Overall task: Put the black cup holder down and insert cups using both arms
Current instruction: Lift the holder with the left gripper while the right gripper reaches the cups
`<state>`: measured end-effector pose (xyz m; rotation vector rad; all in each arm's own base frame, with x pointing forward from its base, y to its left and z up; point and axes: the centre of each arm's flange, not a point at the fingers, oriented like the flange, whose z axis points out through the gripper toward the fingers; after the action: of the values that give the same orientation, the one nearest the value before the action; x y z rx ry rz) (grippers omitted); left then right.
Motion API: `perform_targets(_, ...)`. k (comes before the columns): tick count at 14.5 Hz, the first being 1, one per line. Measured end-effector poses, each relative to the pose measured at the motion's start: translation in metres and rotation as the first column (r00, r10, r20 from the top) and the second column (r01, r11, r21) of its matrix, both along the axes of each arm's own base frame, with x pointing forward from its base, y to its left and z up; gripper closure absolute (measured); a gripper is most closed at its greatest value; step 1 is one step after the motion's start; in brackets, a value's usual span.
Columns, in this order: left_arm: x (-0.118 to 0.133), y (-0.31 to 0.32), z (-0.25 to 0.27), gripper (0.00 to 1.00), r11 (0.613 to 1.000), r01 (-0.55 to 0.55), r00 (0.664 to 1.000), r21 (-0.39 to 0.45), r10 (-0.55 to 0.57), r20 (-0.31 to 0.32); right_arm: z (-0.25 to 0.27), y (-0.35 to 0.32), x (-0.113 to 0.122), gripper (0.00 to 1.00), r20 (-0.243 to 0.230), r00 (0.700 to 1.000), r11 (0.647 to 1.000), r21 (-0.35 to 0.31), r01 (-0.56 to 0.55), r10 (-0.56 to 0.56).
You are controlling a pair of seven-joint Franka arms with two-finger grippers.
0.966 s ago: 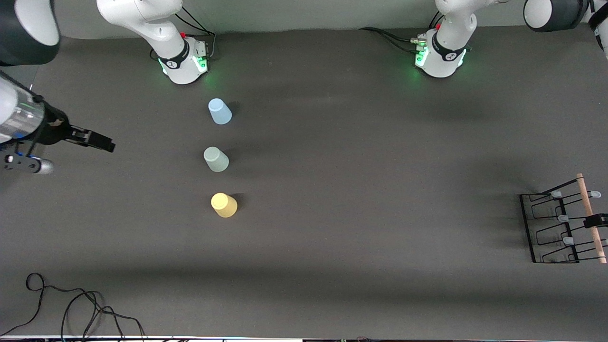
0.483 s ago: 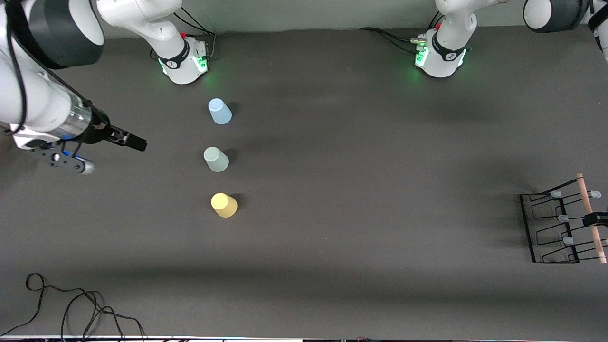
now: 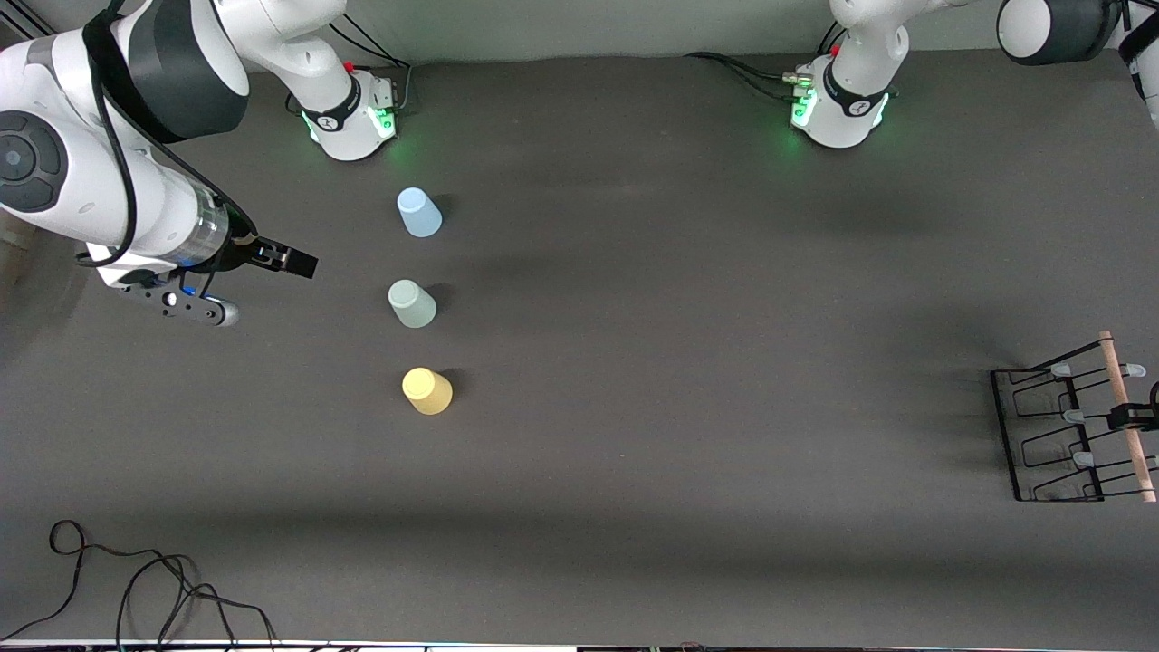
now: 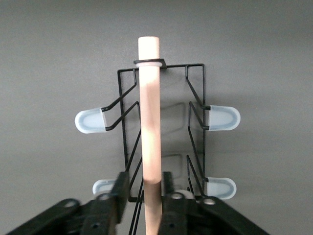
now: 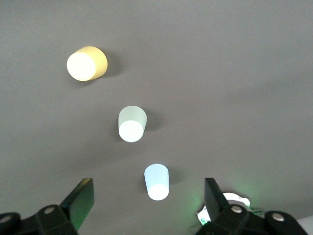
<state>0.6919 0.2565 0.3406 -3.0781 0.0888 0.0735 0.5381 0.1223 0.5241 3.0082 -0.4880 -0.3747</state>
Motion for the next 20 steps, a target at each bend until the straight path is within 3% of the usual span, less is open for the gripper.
perform_targets(1,0.001,-0.002,0.0,0.83,1.0,0.004,1.0,-0.001,-0.004,0.001,-0.001,0.0,-0.001,0.0,-0.005,1.0,1.0,-0.001,0.0,0.0)
perform_targets(6,0.005,-0.009,0.003,0.84,1.0,0.015,1.0,-0.003,-0.014,0.007,-0.006,-0.003,-0.002,0.0,-0.018,1.0,1.0,-0.003,0.002,-0.002)
perform_targets(9,0.009,-0.03,0.02,0.84,0.999,0.029,1.0,-0.017,-0.029,-0.01,0.001,-0.017,-0.001,0.0,-0.003,0.998,0.998,0.025,-0.064,0.064)
perform_targets(11,0.012,-0.055,0.042,0.84,1.0,0.016,0.999,-0.026,-0.017,-0.032,0.009,-0.04,0.001,0.0,0.025,0.995,0.994,0.047,-0.096,0.095)
perform_targets(13,0.017,-0.094,0.064,0.84,1.0,-0.013,0.999,-0.026,0.013,-0.036,0.013,-0.053,0.001,0.0,0.086,0.989,0.99,0.065,-0.124,0.118)
perform_targets(20,0.018,-0.312,0.077,0.84,0.988,-0.148,0.988,-0.039,0.146,-0.058,0.003,-0.062,-0.026,0.0,0.203,0.973,0.986,0.096,-0.134,0.112)
